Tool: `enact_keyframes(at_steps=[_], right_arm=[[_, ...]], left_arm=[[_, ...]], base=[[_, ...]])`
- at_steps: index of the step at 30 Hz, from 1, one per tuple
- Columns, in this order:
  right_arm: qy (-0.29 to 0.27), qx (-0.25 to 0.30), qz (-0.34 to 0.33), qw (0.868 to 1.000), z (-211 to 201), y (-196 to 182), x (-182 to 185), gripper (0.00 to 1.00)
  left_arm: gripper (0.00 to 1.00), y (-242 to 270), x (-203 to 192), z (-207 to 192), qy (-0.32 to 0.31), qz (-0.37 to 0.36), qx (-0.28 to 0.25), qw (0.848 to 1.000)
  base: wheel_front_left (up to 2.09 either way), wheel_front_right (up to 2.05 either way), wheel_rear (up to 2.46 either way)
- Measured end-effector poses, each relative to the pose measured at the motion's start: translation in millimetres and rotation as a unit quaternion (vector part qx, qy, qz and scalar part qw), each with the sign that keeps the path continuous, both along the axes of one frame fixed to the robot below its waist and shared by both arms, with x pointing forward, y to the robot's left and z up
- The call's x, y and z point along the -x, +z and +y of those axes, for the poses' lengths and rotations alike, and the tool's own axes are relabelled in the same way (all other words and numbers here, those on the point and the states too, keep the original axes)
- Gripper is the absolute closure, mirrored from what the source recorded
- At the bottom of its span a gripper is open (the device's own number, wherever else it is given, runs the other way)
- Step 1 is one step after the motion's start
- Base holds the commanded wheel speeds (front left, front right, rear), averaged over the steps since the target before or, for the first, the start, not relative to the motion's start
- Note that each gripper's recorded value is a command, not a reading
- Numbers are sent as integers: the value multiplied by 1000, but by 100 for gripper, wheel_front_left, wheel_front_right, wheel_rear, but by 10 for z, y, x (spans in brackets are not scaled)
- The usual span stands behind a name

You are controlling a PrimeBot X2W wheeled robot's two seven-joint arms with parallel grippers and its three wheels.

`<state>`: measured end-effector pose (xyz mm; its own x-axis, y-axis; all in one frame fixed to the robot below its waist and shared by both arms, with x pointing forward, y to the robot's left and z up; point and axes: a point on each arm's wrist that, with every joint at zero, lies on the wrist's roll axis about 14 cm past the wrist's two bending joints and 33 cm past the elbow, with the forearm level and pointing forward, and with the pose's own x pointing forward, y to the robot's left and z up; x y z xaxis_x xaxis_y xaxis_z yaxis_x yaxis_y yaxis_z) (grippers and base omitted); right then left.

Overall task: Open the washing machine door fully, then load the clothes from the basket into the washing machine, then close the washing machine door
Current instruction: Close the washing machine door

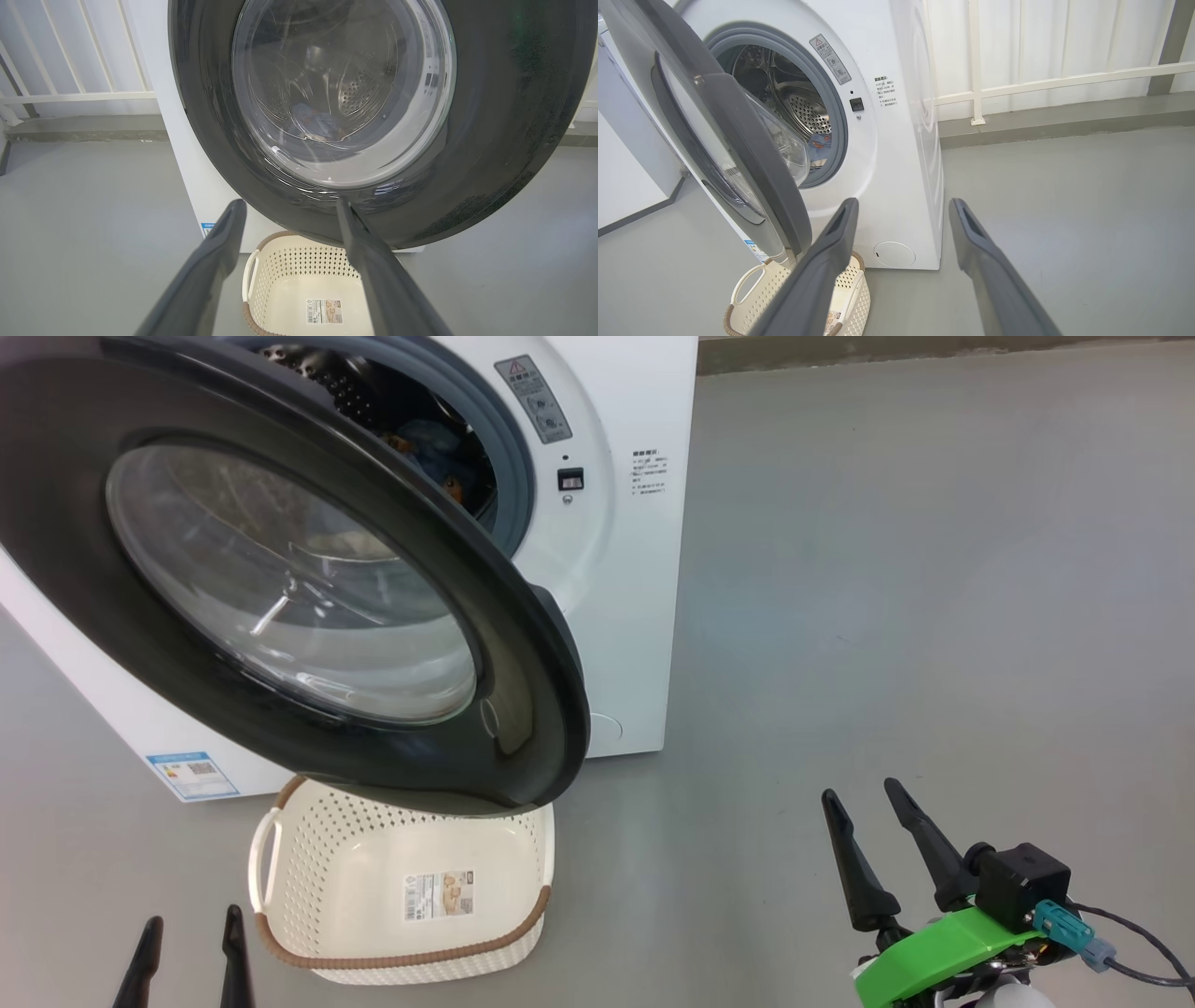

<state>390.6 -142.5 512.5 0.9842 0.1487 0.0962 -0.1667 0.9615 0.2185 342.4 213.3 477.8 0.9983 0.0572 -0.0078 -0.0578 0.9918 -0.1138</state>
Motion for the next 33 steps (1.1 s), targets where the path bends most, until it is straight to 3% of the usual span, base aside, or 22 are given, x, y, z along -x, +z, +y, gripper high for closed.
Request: enact_keyframes(at_steps=[33], right_arm=[[1, 25, 3, 1000, -4, -44, -24, 0]], left_arm=[[0, -20, -21, -23, 4, 3, -1, 1000]], base=[[0, 0, 0]])
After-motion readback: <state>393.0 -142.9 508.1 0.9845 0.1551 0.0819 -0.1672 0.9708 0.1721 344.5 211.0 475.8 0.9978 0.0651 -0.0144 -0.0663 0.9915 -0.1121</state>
